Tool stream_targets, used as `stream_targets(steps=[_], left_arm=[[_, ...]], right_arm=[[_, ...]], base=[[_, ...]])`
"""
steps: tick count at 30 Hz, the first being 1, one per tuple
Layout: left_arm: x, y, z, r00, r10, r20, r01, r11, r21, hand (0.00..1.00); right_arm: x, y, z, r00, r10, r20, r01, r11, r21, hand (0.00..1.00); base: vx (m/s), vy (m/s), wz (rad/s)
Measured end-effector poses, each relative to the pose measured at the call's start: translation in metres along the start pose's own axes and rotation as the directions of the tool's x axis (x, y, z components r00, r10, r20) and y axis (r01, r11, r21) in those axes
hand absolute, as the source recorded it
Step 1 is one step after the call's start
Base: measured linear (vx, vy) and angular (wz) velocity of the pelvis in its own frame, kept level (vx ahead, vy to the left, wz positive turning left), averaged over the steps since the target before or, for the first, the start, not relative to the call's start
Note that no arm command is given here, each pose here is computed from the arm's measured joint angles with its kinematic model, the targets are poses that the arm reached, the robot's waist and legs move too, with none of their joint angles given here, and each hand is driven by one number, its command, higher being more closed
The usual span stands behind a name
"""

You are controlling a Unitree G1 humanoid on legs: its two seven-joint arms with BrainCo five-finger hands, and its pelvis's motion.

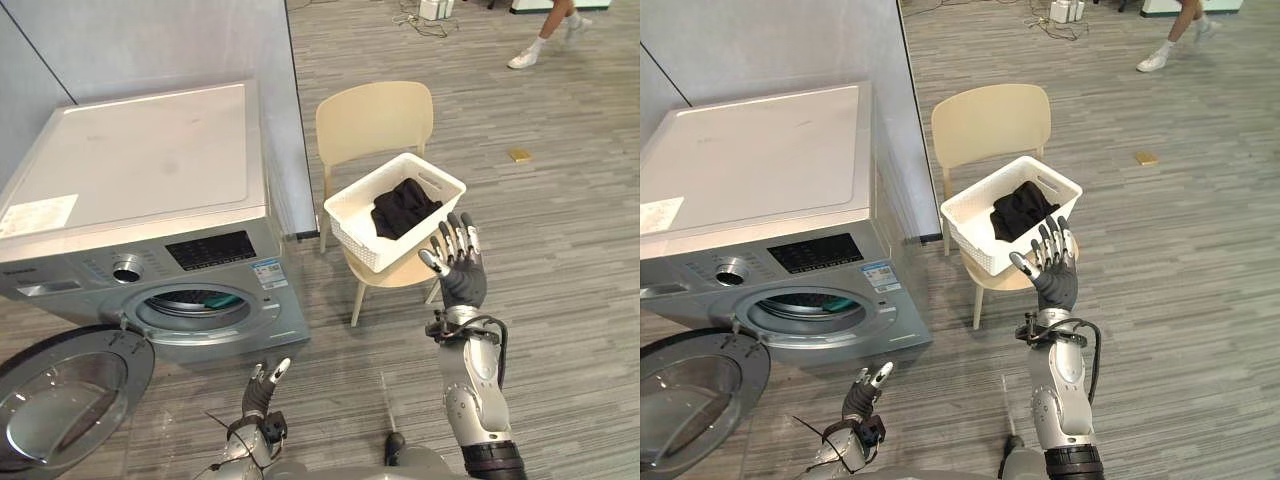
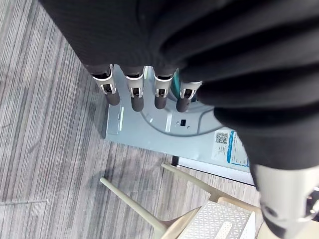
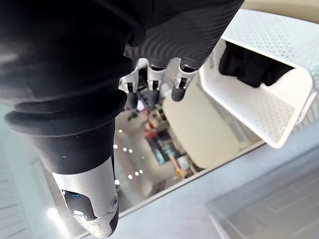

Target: Pick up the laundry basket with both hands and put the clothes into the washing machine.

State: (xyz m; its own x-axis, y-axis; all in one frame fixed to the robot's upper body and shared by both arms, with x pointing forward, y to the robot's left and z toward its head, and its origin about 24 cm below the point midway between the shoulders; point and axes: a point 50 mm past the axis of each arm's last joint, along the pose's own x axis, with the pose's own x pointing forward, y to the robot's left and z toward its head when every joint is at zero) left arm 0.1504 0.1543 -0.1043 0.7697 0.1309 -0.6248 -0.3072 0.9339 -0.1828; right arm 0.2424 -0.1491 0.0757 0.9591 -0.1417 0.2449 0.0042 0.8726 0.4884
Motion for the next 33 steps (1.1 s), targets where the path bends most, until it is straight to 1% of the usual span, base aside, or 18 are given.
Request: stream_targets(steps=[2,4,7,9,14,16,17,23,25,29,33], left_arm=[[0.001,0.001,0.001,1.0,0.017,0.003,-0.017,0.999,-0.04,0.0],[0.001,0.0,0.002,1.0,0.016,0.003,-0.015,0.998,-0.057,0.0],[0.0,-0.008,0.0,1.0,-0.003,0.0,0.003,0.997,-0.076,0.0],[0.0,-0.009,0.001,1.0,-0.003,0.004,0.004,0.997,-0.079,0.0],[0.0,-0.002,0.004,1.0,-0.002,0.018,0.003,0.999,-0.049,0.0],[-0.001,-0.005,0.003,1.0,-0.019,0.014,0.02,0.999,-0.029,0.0],[-0.003,0.006,-0.006,0.999,-0.017,-0.029,0.019,0.999,0.04,0.0],[-0.003,0.007,-0.006,0.999,-0.014,-0.031,0.016,0.999,0.04,0.0],[-0.004,0.008,-0.008,0.999,-0.003,-0.038,0.004,0.999,0.04,0.0],[-0.007,0.016,-0.008,0.997,0.062,-0.042,-0.061,0.998,0.028,0.0],[-0.009,0.021,-0.007,0.99,0.14,-0.035,-0.142,0.989,-0.04,0.0]], right_arm=[[-0.004,-0.003,-0.002,1.0,-0.024,-0.012,0.024,0.999,0.036,0.0],[-0.008,-0.005,0.0,0.999,-0.038,-0.008,0.038,0.999,0.035,0.0],[-0.007,-0.016,0.012,0.995,-0.093,0.046,0.093,0.996,0.0,0.0],[-0.008,-0.022,0.012,0.991,-0.123,0.043,0.124,0.992,-0.032,0.0],[-0.016,-0.025,0.006,0.986,-0.162,0.024,0.163,0.986,-0.025,0.0],[-0.017,-0.024,0.005,0.988,-0.156,0.022,0.157,0.987,-0.04,0.0],[-0.021,-0.034,-0.015,0.978,-0.193,-0.076,0.188,0.979,-0.074,0.0],[-0.022,-0.035,-0.018,0.975,-0.203,-0.09,0.196,0.978,-0.078,0.0],[-0.026,-0.04,-0.027,0.964,-0.232,-0.131,0.222,0.971,-0.087,0.0],[-0.038,-0.053,-0.041,0.912,-0.351,-0.211,0.338,0.936,-0.098,0.0],[-0.041,-0.061,-0.043,0.873,-0.431,-0.23,0.418,0.902,-0.103,0.0]], base=[[0.09,-0.089,0.3],[0.09,-0.037,0.36],[0.05,0.044,0.27],[0.06,0.169,-0.08],[0.05,0.12,-0.07],[0.06,0.061,-0.02],[0.02,0.022,-0.03],[0.0,0.0,-0.01],[0.0,0.002,-0.08],[-0.02,0.006,-0.04],[-0.07,0.024,-0.46]])
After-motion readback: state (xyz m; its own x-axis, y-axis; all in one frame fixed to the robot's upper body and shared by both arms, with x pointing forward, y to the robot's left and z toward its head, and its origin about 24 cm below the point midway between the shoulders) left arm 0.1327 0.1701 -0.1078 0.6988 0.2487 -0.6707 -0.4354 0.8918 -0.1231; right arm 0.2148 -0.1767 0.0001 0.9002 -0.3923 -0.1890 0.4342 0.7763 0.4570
